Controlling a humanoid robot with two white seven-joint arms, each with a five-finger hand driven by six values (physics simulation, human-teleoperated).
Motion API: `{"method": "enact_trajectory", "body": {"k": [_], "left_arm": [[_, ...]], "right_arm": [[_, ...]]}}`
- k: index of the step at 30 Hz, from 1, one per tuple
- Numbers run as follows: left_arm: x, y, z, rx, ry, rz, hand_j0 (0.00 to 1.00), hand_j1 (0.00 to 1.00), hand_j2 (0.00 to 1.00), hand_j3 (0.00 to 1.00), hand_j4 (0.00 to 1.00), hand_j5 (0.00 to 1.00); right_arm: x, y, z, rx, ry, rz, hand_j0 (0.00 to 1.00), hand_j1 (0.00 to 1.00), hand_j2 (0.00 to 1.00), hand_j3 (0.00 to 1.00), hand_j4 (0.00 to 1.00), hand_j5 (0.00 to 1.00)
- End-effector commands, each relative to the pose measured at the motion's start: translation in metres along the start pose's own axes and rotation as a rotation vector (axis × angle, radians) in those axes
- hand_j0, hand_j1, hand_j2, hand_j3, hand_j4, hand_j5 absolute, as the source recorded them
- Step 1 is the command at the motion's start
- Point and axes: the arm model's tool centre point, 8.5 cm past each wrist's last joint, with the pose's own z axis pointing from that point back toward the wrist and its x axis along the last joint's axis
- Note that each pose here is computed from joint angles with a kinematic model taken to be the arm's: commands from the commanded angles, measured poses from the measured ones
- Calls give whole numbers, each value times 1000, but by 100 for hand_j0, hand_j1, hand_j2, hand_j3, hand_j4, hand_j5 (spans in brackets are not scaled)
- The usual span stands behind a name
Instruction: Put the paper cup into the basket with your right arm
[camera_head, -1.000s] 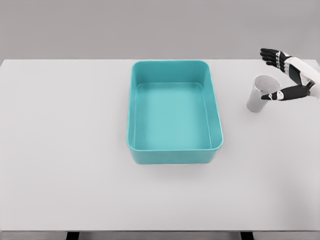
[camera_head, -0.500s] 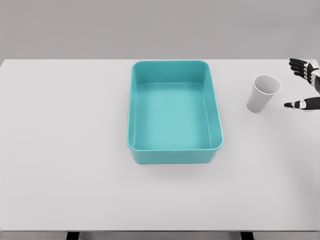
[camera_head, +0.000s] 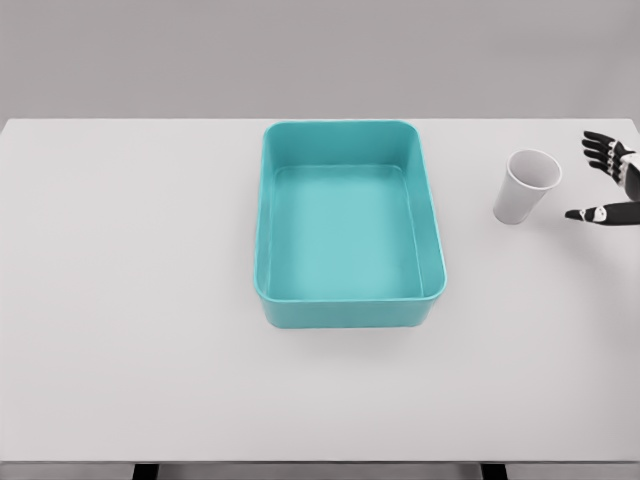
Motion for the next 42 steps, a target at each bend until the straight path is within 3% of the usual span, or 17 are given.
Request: {"method": "enact_trajectory", "body": {"k": [1, 16, 35, 42], "left_arm": [[0, 0, 0, 0, 0, 0, 100, 100, 100, 100, 100, 100], [0, 0, 0, 0, 0, 0, 100, 100, 100, 100, 100, 100], [0, 0, 0, 0, 0, -1, 100, 100, 100, 100, 100, 100], [0, 0, 0, 0, 0, 0, 100, 100, 100, 100, 100, 100]], "right_arm": [[-3, -1, 2, -19, -25, -58, 100, 100, 100, 100, 100, 100], [1, 33, -18, 36, -62, -96, 100, 100, 100, 100, 100, 100], [9, 37, -19, 44, -97, -78, 100, 100, 100, 100, 100, 100], [2, 42, -13, 52, -86, -80, 100, 100, 100, 100, 100, 100]]}}
